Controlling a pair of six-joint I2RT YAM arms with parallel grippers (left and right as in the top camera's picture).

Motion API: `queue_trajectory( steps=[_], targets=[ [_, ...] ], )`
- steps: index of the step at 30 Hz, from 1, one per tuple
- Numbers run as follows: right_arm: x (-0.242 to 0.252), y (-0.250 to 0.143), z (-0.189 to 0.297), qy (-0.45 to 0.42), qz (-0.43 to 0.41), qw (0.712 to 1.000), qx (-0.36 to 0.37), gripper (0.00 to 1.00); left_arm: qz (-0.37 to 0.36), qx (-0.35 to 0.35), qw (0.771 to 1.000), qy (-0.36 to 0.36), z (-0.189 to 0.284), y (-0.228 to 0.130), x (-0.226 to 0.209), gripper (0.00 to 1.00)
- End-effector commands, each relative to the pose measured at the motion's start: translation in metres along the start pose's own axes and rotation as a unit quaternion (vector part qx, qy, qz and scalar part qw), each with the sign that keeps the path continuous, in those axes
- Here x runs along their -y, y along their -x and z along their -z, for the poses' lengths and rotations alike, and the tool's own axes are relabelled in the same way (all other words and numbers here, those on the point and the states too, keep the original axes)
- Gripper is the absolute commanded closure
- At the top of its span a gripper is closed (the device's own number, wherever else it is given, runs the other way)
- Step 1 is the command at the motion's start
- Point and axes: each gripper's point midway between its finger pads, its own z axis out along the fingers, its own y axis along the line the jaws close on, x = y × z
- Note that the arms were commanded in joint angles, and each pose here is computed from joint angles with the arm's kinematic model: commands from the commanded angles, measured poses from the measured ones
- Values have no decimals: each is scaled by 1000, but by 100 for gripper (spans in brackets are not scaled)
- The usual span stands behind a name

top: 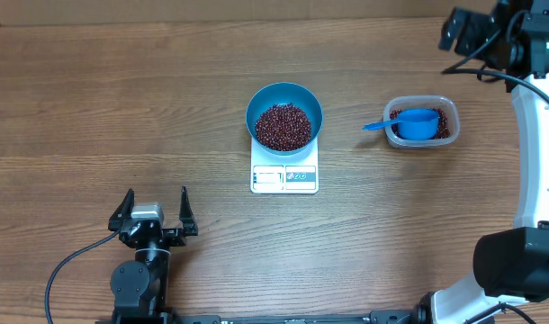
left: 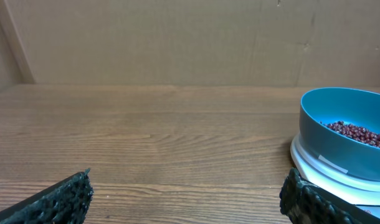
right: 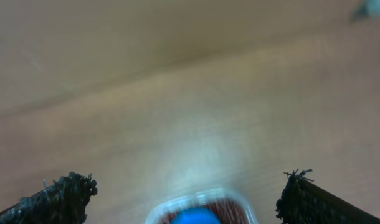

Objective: Scoop item into bowl and weigh 150g on scale

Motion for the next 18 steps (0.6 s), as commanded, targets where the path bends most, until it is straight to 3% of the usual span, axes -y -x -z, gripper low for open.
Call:
queue_trajectory(
  steps=[1,9,18],
  targets=[
    [-20,20,23,25,11,998,55,0,-7,3,1000,1,0,0,-1,0],
    [-37,23,38,56,24,985,164,0,-8,3,1000,1,0,0,-1,1],
    [-52,-10,68,96,36,954,281,0,-8,3,1000,1,0,0,-1,0]
  ],
)
